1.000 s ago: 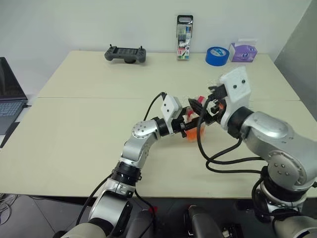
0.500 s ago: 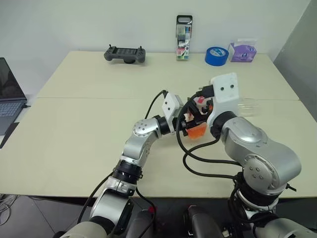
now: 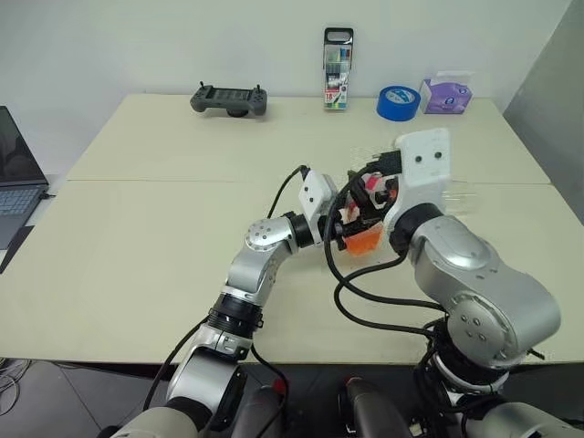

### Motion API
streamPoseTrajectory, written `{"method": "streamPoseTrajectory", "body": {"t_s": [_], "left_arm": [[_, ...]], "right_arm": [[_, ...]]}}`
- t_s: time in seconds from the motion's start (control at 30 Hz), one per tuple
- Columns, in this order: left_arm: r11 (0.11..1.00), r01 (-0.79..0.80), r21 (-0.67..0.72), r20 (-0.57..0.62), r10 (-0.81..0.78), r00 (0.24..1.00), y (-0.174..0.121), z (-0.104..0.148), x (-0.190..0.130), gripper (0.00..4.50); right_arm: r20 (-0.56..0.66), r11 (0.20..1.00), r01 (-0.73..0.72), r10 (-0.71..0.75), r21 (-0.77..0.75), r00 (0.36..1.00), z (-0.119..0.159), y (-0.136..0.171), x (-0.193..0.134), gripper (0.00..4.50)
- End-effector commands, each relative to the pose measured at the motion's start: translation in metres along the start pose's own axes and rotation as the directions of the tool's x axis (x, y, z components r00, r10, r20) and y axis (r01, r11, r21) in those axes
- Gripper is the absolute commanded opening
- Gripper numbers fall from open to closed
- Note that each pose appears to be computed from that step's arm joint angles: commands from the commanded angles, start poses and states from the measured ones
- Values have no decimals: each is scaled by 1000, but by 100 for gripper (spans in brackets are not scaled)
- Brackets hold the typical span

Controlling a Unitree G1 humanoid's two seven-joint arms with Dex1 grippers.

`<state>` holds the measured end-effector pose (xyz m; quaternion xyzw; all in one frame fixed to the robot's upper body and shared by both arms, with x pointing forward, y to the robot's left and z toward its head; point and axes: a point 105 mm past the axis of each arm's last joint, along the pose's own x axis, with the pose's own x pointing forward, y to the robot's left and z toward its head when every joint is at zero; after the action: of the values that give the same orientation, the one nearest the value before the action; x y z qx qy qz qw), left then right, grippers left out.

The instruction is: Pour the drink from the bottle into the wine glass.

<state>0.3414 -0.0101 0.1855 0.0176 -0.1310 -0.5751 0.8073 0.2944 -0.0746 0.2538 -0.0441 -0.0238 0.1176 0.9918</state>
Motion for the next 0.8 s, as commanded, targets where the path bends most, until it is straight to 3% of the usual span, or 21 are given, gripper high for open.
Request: {"method": "streamPoseTrajectory", "body": {"t_s": [0.03, 0.2, 0.3, 0.43, 0.7, 0.8], "left_arm": [[999, 3, 42, 54, -5, 999, 2, 17, 4, 184], [999, -4, 45, 58, 1, 998, 5, 19, 5, 184], [999, -4, 46, 58, 1, 998, 6, 18, 5, 184], [999, -5, 49, 56, 2, 998, 8, 17, 5, 184], [999, -13, 53, 53, 10, 999, 10, 16, 5, 184], [998, -15, 55, 53, 12, 999, 10, 16, 5, 184]], "right_arm": [[17, 1000, 16, -16, 9, 1000, -1, 3, -12, 387], [5, 999, 47, -47, 17, 999, -5, 3, -12, 387], [18, 997, 71, -71, 11, 997, -3, 0, -11, 323], [28, 998, 59, -59, 4, 998, -2, 3, -13, 193], [59, 999, -42, 41, 28, 997, 2, 17, -17, 191], [68, 997, -59, 56, 39, 996, 4, 20, -18, 298]]}}
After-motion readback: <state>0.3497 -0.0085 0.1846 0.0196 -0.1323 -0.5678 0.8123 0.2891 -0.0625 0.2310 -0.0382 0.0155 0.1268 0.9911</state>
